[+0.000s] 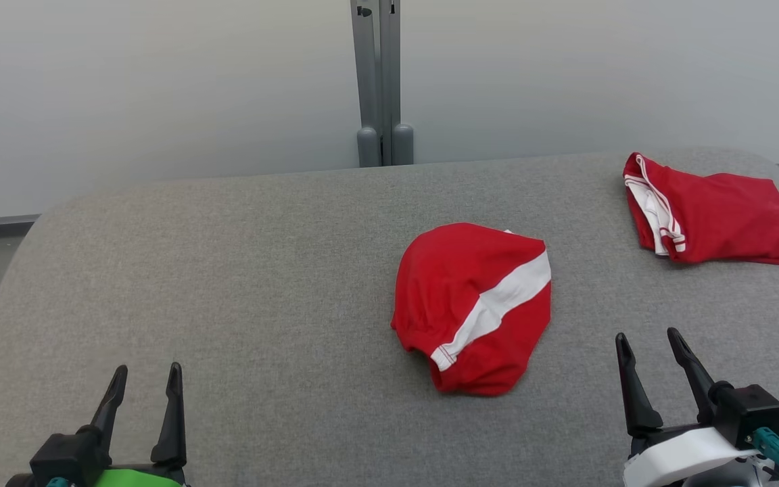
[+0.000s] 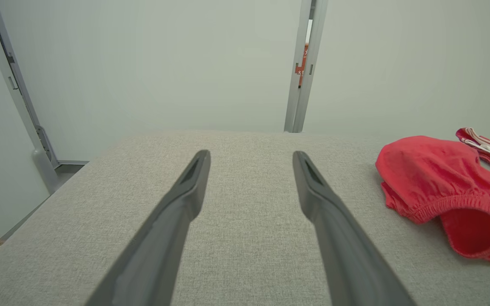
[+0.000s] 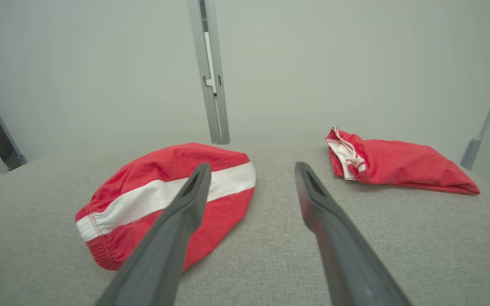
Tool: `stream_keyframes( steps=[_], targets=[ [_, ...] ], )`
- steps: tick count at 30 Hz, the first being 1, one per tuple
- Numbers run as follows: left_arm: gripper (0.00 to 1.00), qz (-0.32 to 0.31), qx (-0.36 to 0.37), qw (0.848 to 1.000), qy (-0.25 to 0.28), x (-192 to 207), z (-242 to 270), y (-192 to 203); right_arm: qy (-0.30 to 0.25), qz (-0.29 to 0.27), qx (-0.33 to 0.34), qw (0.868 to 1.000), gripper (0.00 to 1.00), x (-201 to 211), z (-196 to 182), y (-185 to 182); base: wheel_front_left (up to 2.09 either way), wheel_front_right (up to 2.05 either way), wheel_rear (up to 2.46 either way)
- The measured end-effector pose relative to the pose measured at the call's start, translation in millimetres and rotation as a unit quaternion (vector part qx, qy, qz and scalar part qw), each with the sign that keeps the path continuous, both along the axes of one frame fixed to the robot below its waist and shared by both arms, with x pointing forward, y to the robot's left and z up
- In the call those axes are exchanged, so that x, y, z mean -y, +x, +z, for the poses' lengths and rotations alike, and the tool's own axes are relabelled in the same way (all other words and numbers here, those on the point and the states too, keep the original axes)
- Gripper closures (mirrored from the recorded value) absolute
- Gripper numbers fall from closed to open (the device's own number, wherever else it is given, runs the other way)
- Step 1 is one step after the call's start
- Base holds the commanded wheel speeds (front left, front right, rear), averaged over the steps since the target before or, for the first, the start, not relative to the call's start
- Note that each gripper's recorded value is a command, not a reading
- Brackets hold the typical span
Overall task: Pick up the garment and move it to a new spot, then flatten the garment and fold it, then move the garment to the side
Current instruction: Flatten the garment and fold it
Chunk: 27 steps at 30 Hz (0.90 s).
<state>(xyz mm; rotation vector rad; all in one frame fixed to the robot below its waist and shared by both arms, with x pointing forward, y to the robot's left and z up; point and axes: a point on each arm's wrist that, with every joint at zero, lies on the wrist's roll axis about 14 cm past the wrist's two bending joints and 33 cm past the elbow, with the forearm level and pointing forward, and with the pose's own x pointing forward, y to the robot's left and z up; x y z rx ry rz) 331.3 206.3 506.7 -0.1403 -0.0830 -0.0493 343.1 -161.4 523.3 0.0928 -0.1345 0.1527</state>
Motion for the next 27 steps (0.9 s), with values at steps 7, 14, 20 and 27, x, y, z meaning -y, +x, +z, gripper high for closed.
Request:
stream_keyframes(
  steps=[7, 14, 20, 27],
  targets=[
    [0.0, -0.009, 0.001, 1.0, 0.001, 5.5, 0.2, 0.8, 0.0, -0.002, 0.0, 1.0, 0.0, 1.3, 0.2, -0.9, 0.0, 0.0, 0.0],
    [0.0, -0.012, 0.002, 1.0, 0.0, 6.6, 1.1, 0.9, 0.0, -0.004, 0.001, 1.0, 0.0, 2.2, 0.7, -2.1, 0.0, 0.0, 0.0],
    [0.0, -0.009, 0.0, 1.0, -0.004, 6.6, -0.4, 0.5, 0.0, -0.004, 0.002, 1.0, 0.0, 2.7, 1.3, -2.6, 0.0, 0.0, 0.0],
    [0.0, -0.013, -0.006, 1.0, -0.002, 11.3, -5.0, 0.8, 0.0, -0.005, 0.002, 1.0, 0.0, 3.3, 0.7, -3.1, 0.0, 0.0, 0.0]
  ],
)
